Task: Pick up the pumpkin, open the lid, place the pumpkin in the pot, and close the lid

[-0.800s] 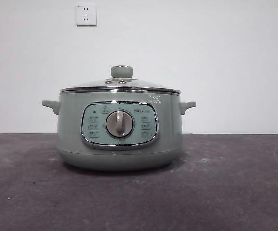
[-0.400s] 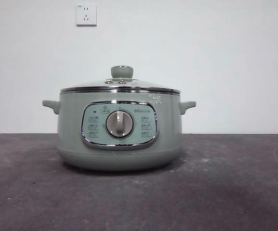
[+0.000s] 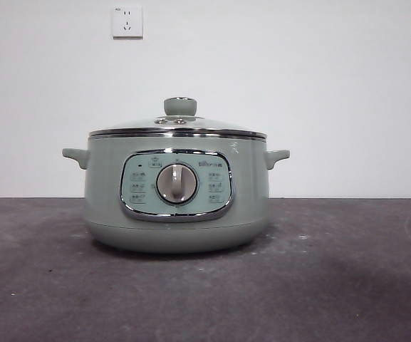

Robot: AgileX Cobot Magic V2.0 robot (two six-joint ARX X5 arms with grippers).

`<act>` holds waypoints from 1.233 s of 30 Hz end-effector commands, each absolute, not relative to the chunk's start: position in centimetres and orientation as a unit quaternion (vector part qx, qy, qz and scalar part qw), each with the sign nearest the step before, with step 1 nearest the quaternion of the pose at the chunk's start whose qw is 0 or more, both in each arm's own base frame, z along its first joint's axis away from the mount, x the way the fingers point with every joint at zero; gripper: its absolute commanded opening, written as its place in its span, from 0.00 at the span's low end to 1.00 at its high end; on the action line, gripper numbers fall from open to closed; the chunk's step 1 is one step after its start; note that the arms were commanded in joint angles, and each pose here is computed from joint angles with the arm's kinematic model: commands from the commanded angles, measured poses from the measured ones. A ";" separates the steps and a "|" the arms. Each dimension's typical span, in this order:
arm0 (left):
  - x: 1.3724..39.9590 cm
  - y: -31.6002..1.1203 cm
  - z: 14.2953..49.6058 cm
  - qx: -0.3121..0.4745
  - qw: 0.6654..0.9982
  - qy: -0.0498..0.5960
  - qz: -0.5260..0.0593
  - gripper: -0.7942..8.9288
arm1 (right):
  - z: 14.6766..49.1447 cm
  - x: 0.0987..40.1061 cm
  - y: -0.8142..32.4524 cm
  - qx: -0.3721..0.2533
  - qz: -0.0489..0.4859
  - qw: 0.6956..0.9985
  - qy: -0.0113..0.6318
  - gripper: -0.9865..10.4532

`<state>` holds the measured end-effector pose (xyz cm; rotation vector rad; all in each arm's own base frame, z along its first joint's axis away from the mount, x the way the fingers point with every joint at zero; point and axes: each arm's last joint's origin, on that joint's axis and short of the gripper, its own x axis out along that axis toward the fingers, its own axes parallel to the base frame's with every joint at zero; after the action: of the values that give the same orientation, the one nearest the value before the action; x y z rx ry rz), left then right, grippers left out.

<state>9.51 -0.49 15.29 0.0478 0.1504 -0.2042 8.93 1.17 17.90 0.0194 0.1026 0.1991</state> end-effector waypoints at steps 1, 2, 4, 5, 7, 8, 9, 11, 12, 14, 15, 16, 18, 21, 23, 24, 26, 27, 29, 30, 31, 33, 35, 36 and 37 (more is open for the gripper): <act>9.6 -0.5 14.8 0.017 0.991 0.082 -0.100 0.08 | 17.2 9.1 1.2 0.020 0.097 0.993 0.057 0.09; 9.6 -0.5 14.8 0.017 0.991 0.082 -0.100 0.08 | 16.9 9.1 1.2 0.020 0.097 0.993 0.061 0.09; 9.6 -0.5 14.8 0.017 0.991 0.082 -0.100 0.08 | 16.5 9.2 1.2 0.020 0.097 0.993 0.067 0.09; 9.6 -0.5 14.8 0.017 0.991 0.082 -0.100 0.08 | 16.3 9.2 1.2 0.020 0.097 0.993 0.070 0.09; 9.6 -0.5 14.8 0.017 0.991 0.082 -0.100 0.08 | 16.1 9.3 1.2 0.020 0.097 0.992 0.074 0.09; 9.6 -0.5 14.8 0.017 0.991 0.082 -0.100 0.08 | 15.9 9.3 1.2 0.020 0.096 0.992 0.076 0.09; 9.6 -0.5 14.8 0.017 0.992 0.082 -0.100 0.08 | 15.8 9.3 1.2 0.020 0.096 0.992 0.078 0.09; 9.6 -0.5 14.8 0.017 0.991 0.082 -0.100 0.08 | 15.5 9.4 1.2 0.020 0.096 0.992 0.083 0.09; 9.6 -0.5 14.8 0.017 0.991 0.082 -0.100 0.08 | 15.3 9.4 1.2 0.022 0.096 0.991 0.086 0.09; 9.6 -0.5 14.8 0.017 0.991 0.082 -0.100 0.08 | 15.0 9.4 1.2 0.028 0.095 0.991 0.094 0.09; 9.6 -0.5 14.8 0.017 0.991 0.082 -0.100 0.08 | 15.0 9.4 1.2 0.029 0.095 0.991 0.093 0.09; 9.6 -0.5 14.8 0.017 0.991 0.082 -0.100 0.08 | 15.0 9.4 1.2 0.029 0.095 0.991 0.093 0.09; 9.6 -0.5 14.8 0.017 0.992 0.081 -0.100 0.08 | 15.0 9.4 1.2 0.029 0.095 0.991 0.093 0.09; 9.6 -0.5 14.8 0.017 0.992 0.081 -0.100 0.08 | 15.0 9.4 1.2 0.032 0.095 0.991 0.094 0.09; 9.6 -0.5 14.8 0.017 0.992 0.081 -0.100 0.08 | 15.0 9.4 1.2 0.031 0.095 0.991 0.094 0.09; 9.6 -0.5 14.8 0.017 0.992 0.081 -0.100 0.08 | 15.0 9.4 1.2 0.031 0.095 0.991 0.094 0.09; 9.6 -0.5 14.8 0.017 0.992 0.081 -0.100 0.08 | 15.0 9.4 1.2 0.031 0.095 0.991 0.094 0.09; 9.6 -0.5 14.8 0.017 0.992 0.081 -0.100 0.08 | 15.0 9.4 1.2 0.031 0.095 0.991 0.094 0.09; 9.6 -0.5 14.8 0.017 0.992 0.081 -0.100 0.08 | 15.0 9.4 1.2 0.031 0.095 0.991 0.094 0.09; 9.6 -0.5 14.8 0.017 0.992 0.081 -0.100 0.08 | 15.0 9.4 1.2 0.031 0.095 0.991 0.094 0.09; 9.6 -0.5 14.8 0.017 0.992 0.081 -0.100 0.08 | 15.0 9.4 1.2 0.031 0.095 0.991 0.094 0.09; 9.6 -0.5 14.8 0.017 0.992 0.081 -0.100 0.08 | 15.0 9.4 1.2 0.031 0.095 0.991 0.094 0.09; 9.6 -0.5 14.8 0.017 0.992 0.081 -0.100 0.08 | 15.0 9.4 1.2 0.031 0.095 0.991 0.094 0.09; 9.6 -0.5 14.8 0.017 0.992 0.081 -0.100 0.08 | 15.0 9.4 1.2 0.031 0.095 0.991 0.094 0.09; 9.6 -0.5 14.8 0.017 0.992 0.081 -0.100 0.08 | 15.0 9.4 1.2 0.031 0.095 0.991 0.094 0.09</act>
<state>9.51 -0.49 15.29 0.0474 0.1504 -0.2041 9.38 1.21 15.40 0.0498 0.1793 0.1939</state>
